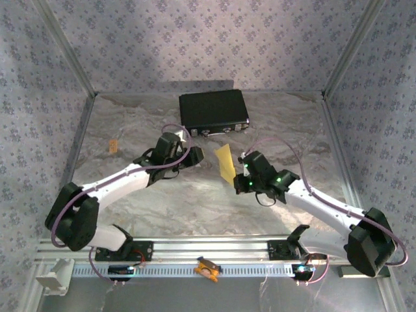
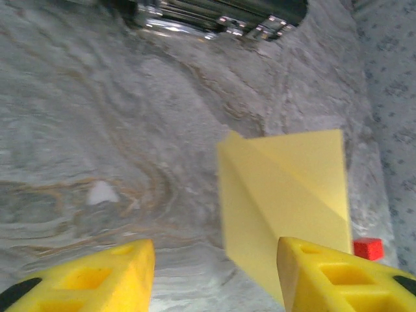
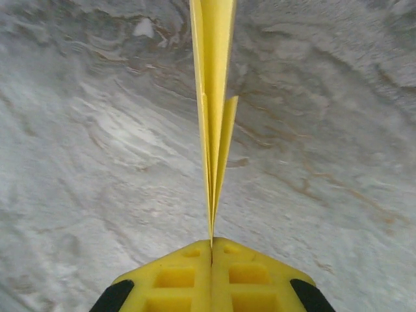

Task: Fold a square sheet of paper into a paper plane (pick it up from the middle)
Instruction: Turn over the paper at the center of the table.

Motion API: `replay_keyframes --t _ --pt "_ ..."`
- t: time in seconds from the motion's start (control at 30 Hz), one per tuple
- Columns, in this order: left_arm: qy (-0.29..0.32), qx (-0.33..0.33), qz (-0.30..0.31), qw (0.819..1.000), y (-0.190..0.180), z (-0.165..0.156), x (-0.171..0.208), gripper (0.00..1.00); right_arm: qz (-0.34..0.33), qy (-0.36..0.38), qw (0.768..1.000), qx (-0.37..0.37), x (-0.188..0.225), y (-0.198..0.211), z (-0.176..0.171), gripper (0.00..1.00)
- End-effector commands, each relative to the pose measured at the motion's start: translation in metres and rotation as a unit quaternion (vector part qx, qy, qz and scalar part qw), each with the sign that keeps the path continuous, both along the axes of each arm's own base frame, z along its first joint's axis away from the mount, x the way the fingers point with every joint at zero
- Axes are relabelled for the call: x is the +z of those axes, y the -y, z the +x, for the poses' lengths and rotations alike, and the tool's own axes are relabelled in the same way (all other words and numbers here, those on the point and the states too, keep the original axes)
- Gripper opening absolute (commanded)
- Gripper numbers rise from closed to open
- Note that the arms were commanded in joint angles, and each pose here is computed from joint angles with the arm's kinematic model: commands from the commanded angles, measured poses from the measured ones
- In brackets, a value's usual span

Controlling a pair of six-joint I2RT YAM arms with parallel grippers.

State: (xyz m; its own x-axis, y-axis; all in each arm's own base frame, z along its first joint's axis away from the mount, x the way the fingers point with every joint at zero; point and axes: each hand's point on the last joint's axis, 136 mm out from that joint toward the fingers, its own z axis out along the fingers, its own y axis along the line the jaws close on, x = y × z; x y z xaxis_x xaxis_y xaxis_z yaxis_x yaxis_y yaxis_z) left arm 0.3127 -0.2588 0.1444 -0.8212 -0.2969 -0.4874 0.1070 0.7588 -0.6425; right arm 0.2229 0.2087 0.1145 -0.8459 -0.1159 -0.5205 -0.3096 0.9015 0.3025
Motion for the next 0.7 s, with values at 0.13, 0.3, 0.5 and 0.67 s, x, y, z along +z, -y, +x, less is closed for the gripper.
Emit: replay_keyframes --t 0.13,0.3,0.5,0.67 --pt "0.009 0.045 0.027 0.999 -0.039 -0.001 -0.006 0.53 -0.239 0.108 0.963 -0.068 0.016 0.052 0.009 0.04" --pt "0.008 0.070 0.023 0.997 -0.058 -0.004 -0.007 0.54 -0.302 0.129 0.943 -0.061 0.017 0.052 0.007 0.04" --pt "0.008 0.094 0.030 0.995 -0.073 -0.008 -0.008 0.55 -0.340 0.116 0.933 -0.014 0.002 0.032 0.004 0.04" --pt "0.001 0.123 0.048 0.991 -0.090 -0.009 -0.009 0.55 -0.372 0.078 0.924 0.042 -0.024 0.008 -0.001 0.06"
